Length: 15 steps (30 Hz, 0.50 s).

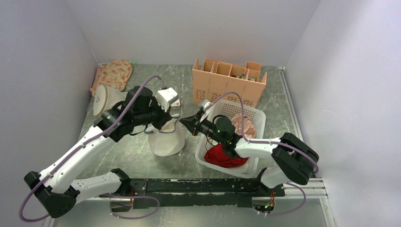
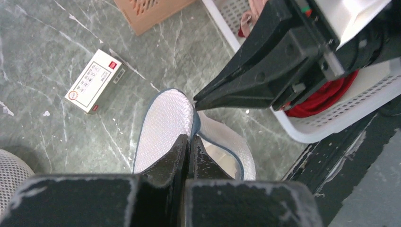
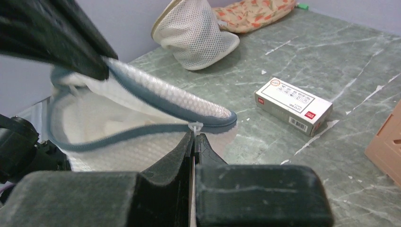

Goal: Unzip the laundry bag and remove the bra

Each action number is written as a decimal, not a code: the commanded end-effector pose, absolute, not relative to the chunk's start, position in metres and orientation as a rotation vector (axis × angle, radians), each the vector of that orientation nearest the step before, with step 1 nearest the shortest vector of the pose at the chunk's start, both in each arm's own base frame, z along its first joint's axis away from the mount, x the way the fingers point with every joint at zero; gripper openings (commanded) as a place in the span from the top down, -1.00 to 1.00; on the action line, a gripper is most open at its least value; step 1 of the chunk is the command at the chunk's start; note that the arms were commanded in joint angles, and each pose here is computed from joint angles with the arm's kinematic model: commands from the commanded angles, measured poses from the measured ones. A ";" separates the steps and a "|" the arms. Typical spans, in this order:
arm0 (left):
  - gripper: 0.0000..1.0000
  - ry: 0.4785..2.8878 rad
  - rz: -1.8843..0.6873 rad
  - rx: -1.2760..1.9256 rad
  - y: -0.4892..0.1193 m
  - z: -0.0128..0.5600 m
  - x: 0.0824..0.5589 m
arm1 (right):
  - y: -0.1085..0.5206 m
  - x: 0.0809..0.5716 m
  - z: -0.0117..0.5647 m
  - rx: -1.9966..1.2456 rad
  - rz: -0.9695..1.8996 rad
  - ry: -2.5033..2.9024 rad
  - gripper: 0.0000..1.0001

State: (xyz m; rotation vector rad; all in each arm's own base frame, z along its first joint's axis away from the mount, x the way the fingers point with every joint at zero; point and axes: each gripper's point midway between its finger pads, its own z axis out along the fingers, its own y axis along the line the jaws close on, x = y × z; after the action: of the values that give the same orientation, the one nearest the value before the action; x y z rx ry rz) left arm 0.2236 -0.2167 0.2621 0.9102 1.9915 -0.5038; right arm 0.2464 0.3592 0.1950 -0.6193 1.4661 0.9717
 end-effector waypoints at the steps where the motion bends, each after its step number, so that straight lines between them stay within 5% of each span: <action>1: 0.86 1.957 -0.513 0.956 -0.218 0.246 0.221 | 0.360 0.247 0.189 -0.625 0.963 1.491 1.00; 4: 0.83 2.030 -0.597 0.868 -0.224 0.236 0.214 | 0.361 0.247 0.187 -0.647 0.952 1.506 1.00; 7: 0.39 2.158 -0.667 0.696 -0.225 0.230 0.208 | 0.366 0.241 0.190 -0.693 0.977 1.498 1.00; 15: -0.29 2.273 -0.657 0.405 -0.217 0.212 0.213 | 0.371 0.224 0.200 -0.779 1.045 1.440 1.00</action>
State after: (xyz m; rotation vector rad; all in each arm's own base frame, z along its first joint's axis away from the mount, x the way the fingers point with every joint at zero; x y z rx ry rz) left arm 0.2071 -0.2143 0.2105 0.5735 2.2625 -0.6202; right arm 0.2331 0.3641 0.1783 -0.7225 1.5200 1.0005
